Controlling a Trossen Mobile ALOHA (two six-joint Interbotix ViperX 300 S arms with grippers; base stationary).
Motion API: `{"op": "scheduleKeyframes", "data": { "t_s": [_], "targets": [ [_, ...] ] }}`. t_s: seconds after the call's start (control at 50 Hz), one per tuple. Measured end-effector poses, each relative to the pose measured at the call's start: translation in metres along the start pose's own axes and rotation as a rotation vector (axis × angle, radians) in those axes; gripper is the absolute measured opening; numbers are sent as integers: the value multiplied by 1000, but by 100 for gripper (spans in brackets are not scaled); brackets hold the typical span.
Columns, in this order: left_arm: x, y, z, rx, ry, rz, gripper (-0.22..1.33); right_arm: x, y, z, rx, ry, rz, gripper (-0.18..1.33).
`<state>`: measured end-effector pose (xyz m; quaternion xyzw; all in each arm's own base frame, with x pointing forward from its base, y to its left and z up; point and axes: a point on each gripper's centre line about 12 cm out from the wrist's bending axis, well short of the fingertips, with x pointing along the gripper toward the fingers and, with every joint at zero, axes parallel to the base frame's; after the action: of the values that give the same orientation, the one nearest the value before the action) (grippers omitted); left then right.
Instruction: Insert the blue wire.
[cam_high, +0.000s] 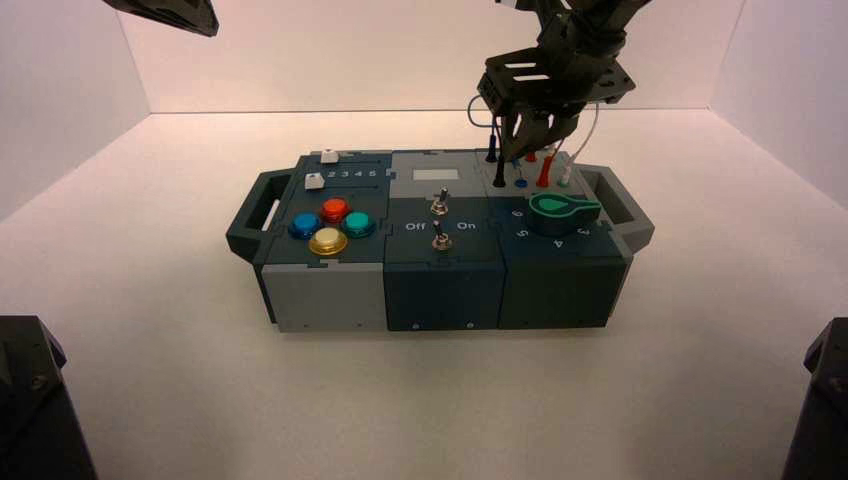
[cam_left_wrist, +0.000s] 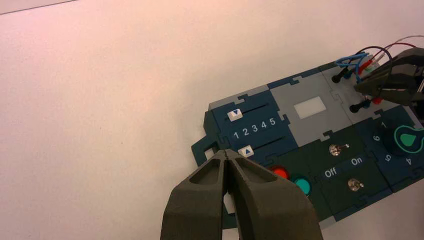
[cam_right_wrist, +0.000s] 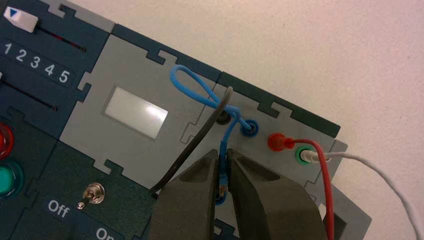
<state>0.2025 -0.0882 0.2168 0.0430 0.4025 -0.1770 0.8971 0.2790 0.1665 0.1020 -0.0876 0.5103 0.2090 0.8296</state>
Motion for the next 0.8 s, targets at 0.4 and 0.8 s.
{"op": "scheduleKeyframes", "data": {
  "t_s": [0.4,0.8],
  "targets": [
    [0,0,0,0,-2,0,-17,0,1,0,9,2,4,2],
    [0,0,0,3,-3,1,-16,-1,1,-4,28,6,8,2]
  ]
}}
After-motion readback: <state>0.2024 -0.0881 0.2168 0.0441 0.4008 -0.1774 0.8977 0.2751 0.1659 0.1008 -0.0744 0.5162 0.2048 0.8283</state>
